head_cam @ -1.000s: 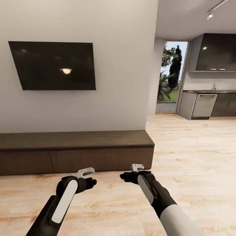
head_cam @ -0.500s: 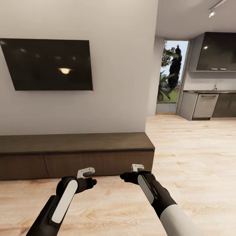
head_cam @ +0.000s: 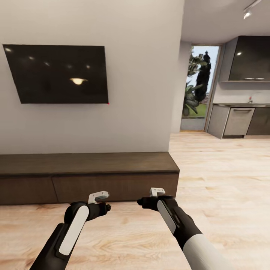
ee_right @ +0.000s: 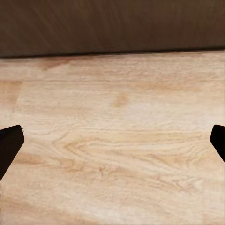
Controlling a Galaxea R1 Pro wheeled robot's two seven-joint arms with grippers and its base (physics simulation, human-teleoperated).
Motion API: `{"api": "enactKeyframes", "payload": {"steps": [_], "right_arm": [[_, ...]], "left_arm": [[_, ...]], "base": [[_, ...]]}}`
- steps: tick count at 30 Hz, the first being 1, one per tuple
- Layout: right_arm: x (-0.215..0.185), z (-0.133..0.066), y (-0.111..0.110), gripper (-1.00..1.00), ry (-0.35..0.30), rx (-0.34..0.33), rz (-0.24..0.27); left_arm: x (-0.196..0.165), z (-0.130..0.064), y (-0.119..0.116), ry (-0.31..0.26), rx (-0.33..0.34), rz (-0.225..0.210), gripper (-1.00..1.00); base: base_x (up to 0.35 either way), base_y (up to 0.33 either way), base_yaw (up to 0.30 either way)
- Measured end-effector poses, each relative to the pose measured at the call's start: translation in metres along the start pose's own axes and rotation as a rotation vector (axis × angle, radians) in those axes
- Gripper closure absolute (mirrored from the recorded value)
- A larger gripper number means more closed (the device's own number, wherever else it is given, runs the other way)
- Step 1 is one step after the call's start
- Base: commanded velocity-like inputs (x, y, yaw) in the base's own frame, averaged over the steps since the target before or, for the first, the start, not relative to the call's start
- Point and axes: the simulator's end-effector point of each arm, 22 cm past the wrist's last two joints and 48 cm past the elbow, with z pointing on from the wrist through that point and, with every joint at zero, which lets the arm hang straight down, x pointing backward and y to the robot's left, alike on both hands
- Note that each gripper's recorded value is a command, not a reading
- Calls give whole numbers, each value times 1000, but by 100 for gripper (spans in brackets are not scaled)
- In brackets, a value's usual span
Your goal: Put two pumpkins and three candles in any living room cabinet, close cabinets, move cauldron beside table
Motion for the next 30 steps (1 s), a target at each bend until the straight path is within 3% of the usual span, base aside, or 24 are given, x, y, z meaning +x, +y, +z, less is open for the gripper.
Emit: {"api": "enactKeyframes", "payload": {"steps": [7,21,25,30], "right_arm": [[1,0,-1,-100,1,-3,9],[23,15,-7,-100,14,-3,14],[30,21,-18,-100,29,11,12],[5,15,-7,-100,-12,-14,6]], "left_arm": [[0,0,0,0,1,-1,-100],[21,17,6,16,-3,-2,-100],[27,24,8,32,-9,-3,-100],[33,21,-5,18,42,-2,-100]], "base": [[0,0,176],[0,0,9],[0,0,0],[0,0,0]]}}
